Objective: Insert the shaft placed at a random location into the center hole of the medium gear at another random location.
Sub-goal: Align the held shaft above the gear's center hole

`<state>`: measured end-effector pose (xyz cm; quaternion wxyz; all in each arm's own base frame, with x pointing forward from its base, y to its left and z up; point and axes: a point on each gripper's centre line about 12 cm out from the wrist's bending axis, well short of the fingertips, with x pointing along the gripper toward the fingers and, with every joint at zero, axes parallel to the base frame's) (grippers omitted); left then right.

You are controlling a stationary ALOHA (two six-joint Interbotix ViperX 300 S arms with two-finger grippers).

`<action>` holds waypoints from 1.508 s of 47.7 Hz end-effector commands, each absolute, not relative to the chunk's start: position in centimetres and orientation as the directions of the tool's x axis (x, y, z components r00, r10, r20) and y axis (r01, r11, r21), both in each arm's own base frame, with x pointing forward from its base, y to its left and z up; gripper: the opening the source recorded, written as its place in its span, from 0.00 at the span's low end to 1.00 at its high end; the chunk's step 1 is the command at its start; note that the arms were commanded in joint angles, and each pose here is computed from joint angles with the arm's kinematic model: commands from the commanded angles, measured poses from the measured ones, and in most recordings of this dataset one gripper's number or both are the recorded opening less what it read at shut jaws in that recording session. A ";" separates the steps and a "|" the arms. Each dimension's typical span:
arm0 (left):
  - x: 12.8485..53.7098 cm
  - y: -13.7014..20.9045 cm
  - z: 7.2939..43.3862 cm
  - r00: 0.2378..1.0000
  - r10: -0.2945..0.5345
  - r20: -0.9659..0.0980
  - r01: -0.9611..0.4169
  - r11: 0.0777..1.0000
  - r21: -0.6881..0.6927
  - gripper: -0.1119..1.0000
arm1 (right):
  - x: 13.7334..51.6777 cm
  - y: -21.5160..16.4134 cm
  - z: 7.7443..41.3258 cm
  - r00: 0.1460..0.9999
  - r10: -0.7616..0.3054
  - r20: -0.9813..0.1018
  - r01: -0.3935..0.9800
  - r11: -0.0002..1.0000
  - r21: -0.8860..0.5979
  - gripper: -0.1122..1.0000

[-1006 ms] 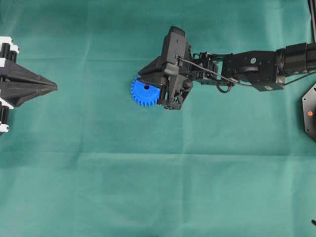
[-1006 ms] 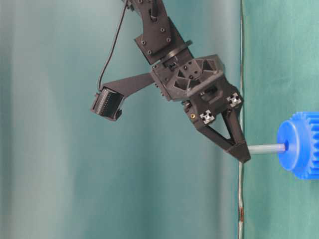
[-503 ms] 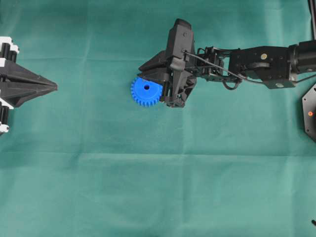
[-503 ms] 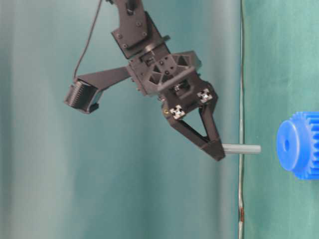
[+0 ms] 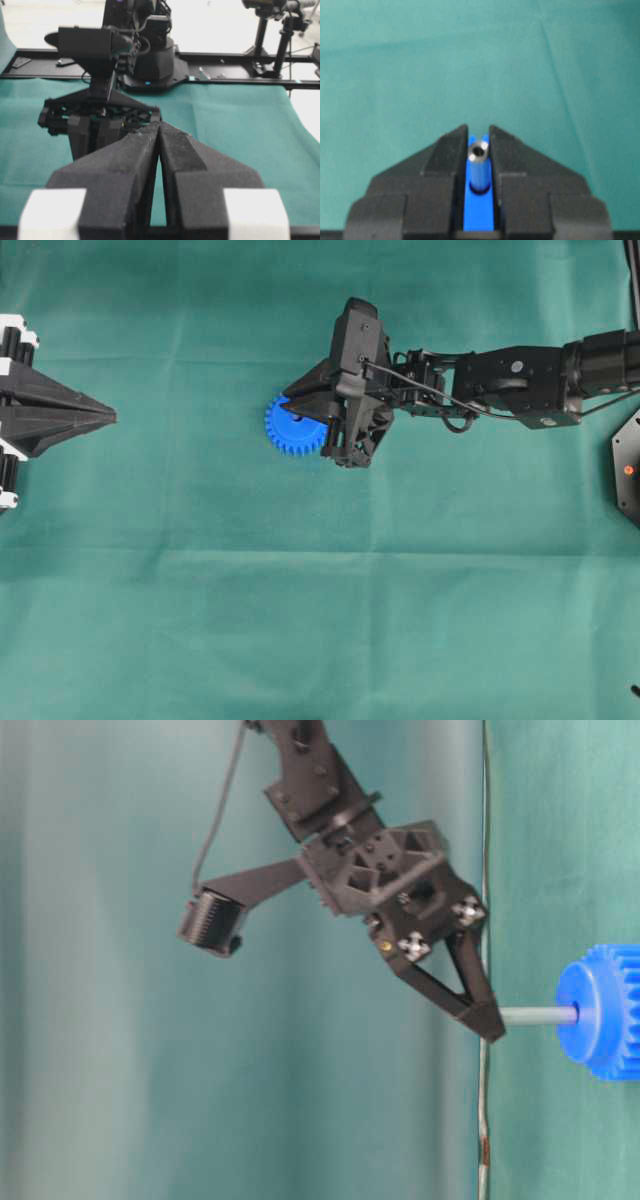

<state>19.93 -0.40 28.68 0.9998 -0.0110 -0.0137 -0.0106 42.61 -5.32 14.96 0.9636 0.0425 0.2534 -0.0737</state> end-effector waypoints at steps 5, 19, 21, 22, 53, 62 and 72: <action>20.2 -0.5 29.6 0.998 -0.025 0.051 0.026 0.999 -0.020 0.10 | 42.8 -5.2 15.3 0.872 -0.121 -0.475 0.161 0.986 0.045 0.21; 20.2 -0.5 29.7 0.998 -0.025 0.052 0.026 0.999 -0.020 0.10 | 42.8 -5.2 15.3 0.872 -0.121 -0.475 0.161 0.986 0.045 0.21; 20.2 -0.5 29.7 0.998 -0.024 0.052 0.026 0.999 -0.022 0.10 | 42.8 -5.2 15.4 0.872 -0.122 -0.473 0.162 0.986 0.045 0.21; 20.2 -0.5 29.6 0.998 -0.025 0.051 0.026 0.999 -0.020 0.10 | 42.8 -5.2 15.5 0.873 -0.121 -0.472 0.161 0.986 0.045 0.21; 20.2 -0.4 29.7 0.998 -0.023 0.052 0.024 0.999 -0.020 0.10 | 42.2 -5.1 17.7 0.896 -0.121 -0.428 0.150 0.988 0.033 0.21; 20.2 -0.5 29.7 0.998 -0.025 0.054 0.026 0.999 -0.020 0.10 | 42.5 -5.0 16.2 0.890 -0.121 -0.439 0.154 0.987 0.040 0.21; 20.2 -0.5 29.7 0.998 -0.025 0.054 0.026 0.999 -0.020 0.10 | 42.6 -5.0 15.2 0.880 -0.121 -0.459 0.159 0.986 0.043 0.21</action>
